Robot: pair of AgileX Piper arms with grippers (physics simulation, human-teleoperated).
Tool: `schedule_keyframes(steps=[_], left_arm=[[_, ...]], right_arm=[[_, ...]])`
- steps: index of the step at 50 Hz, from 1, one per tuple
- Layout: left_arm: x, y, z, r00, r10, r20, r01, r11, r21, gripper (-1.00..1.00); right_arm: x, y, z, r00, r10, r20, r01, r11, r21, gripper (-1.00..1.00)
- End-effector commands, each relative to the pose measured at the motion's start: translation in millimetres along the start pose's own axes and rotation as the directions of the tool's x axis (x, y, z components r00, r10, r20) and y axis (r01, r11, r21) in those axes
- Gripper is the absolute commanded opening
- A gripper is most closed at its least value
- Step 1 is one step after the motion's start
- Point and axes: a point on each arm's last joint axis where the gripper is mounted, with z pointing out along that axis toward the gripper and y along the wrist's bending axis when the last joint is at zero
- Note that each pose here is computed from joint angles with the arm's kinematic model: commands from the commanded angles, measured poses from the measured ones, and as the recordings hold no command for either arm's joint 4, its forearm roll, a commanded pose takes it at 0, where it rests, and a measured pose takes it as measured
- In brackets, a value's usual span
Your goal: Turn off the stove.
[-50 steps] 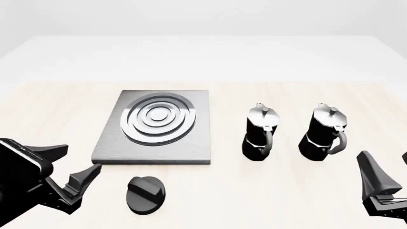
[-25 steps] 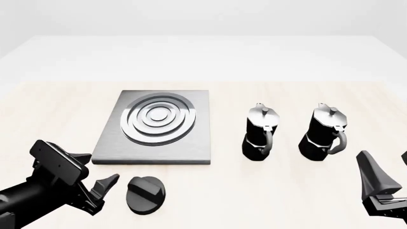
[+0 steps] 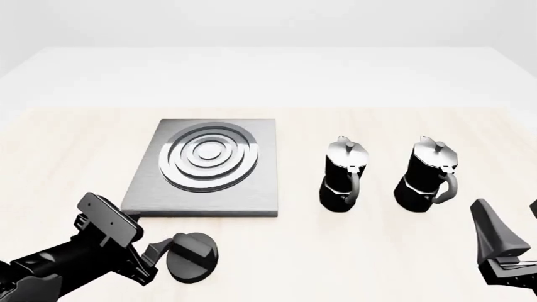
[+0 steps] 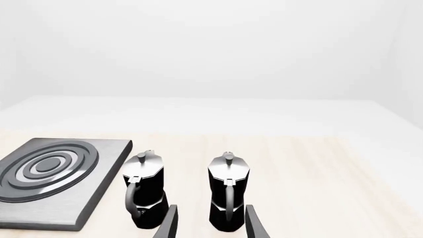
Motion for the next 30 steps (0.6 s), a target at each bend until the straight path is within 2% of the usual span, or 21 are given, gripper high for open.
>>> schedule_keyframes(steps=[1, 22, 30], left_arm=[[5.6, -1.8, 11.7, 1.0, 0.009, -0.019, -0.008, 1.0, 0.006, 1.0], [6.5, 2.3, 25.6, 0.998, 0.041, -0.038, -0.041, 0.999, -0.005, 1.0], [-2.4, 6.3, 26.4, 0.998, 0.059, -0.027, -0.06, 0.998, -0.013, 1.0]], right_arm=[[0.0, 0.0, 0.0, 1.0, 0.001, 0.0, -0.001, 1.0, 0.0, 1.0], [-0.2, -0.2, 1.2, 1.0, 0.002, -0.001, -0.002, 1.0, 0.003, 1.0], [-0.3, -0.1, 1.6, 1.0, 0.0, -0.001, 0.0, 1.0, 0.001, 1.0]])
